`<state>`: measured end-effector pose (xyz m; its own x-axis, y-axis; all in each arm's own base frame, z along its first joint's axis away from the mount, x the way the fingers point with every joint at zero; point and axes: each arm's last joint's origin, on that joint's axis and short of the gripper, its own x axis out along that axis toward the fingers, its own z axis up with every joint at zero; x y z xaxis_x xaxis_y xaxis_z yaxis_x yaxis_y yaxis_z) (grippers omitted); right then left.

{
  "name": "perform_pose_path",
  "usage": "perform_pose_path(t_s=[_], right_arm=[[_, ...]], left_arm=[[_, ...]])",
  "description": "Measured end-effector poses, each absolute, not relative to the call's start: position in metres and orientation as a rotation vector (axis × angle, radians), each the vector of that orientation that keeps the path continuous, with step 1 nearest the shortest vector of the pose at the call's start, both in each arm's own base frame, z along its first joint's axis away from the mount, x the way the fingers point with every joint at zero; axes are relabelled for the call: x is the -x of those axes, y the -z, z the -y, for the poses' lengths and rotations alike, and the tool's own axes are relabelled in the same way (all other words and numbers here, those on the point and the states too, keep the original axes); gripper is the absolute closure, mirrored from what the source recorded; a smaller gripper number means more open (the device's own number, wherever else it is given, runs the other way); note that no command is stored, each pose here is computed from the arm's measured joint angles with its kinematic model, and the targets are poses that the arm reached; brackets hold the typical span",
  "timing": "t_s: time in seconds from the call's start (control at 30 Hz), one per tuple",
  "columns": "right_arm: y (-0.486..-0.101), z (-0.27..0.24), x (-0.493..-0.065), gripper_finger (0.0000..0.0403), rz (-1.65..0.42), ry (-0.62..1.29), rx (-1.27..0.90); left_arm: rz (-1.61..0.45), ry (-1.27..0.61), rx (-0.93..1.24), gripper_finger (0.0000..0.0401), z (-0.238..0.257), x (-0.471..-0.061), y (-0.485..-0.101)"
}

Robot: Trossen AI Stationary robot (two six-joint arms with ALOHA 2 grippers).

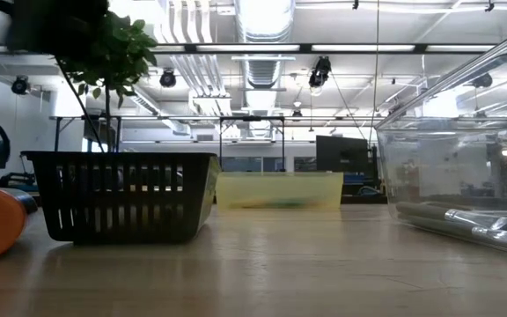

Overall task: Pick & Place Paint Supplies
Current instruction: Put the orange paint bottle into the black bin

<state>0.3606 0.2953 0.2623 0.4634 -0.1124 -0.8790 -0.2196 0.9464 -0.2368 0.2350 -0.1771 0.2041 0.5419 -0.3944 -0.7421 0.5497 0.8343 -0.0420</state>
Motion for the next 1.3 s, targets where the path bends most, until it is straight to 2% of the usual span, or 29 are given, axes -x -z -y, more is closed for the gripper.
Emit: perform_pose_path(t_s=[0.1, 0.2, 0.37, 0.5, 0.87, 1.3], right_arm=[[-0.263, -0.300, -0.356, 0.0136, -1.080, -0.058, 0.345], [-0.263, -0.304, -0.354, 0.0136, -1.076, -0.059, 0.339], [-0.264, -0.308, -0.353, 0.0136, -1.051, -0.065, 0.318], [-0.265, -0.313, -0.353, 0.0136, -1.025, -0.079, 0.301], [-0.266, -0.319, -0.352, 0.0136, -0.997, -0.098, 0.285], [-0.266, -0.319, -0.351, 0.0136, -0.998, -0.102, 0.287]], left_arm=[[-0.823, 0.578, -0.226, 0.0123, 0.199, -0.217, -0.203], [-0.811, 0.446, -0.257, 0.0123, 0.207, -0.204, -0.199], [-0.884, 0.217, -0.267, 0.0123, 0.187, -0.194, -0.173], [-0.943, 0.133, -0.247, 0.0123, 0.168, -0.189, -0.150], [-0.905, 0.154, -0.232, 0.0130, 0.157, -0.178, -0.125], [-0.817, 0.229, -0.181, 0.0207, 0.155, -0.175, -0.115]])
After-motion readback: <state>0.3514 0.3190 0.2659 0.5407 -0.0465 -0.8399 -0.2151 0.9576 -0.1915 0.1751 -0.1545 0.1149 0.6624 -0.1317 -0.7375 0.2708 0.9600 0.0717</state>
